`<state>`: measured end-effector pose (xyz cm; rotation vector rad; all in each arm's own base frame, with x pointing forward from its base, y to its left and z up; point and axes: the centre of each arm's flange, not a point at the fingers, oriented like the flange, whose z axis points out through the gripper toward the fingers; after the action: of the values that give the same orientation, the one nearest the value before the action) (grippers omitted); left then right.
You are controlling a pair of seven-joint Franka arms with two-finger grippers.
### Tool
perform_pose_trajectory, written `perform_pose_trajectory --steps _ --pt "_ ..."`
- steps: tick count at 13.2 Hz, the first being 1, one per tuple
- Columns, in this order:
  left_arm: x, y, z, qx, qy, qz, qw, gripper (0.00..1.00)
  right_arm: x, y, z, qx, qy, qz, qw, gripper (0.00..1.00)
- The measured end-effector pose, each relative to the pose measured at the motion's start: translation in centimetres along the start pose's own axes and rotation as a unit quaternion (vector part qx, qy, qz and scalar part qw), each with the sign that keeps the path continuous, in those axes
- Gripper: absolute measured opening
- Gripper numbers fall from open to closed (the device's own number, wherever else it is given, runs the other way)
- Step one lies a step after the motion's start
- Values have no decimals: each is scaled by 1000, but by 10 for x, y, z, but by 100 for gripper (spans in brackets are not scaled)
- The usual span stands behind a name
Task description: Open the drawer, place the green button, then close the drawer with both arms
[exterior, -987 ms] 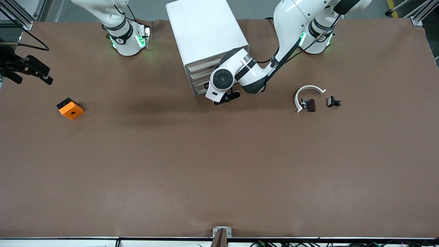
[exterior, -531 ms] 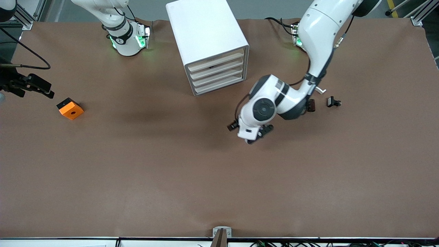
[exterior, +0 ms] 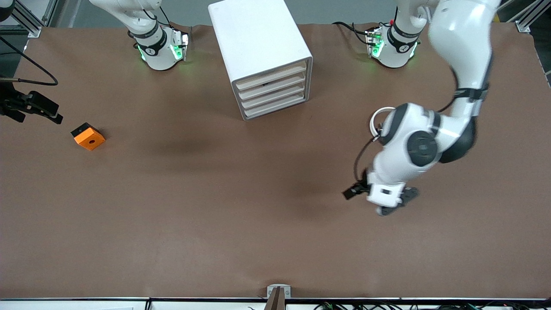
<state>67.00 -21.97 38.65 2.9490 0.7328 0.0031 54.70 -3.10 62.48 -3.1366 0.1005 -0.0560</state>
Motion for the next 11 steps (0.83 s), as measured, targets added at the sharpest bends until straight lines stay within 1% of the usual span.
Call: perform_pose_trajectory --steps 2,4,6,8,11 --pt "21 -36 -46 8 5 -1 1000 100 -1 0 0 0 -5 0 1000 100" --pt "26 -63 -88 18 9 -16 1000 100 -5 0 2 0 -20 0 1000 100" --pt "24 -88 -131 25 13 -13 1000 100 -6 0 3 0 -25 0 1000 100" --pt "16 -106 -167 34 13 18 999 100 -6 0 3 0 -25 0 1000 100" --pt "-3 -122 -204 46 8 59 997 100 -6 0 2 0 -25 0 1000 100"
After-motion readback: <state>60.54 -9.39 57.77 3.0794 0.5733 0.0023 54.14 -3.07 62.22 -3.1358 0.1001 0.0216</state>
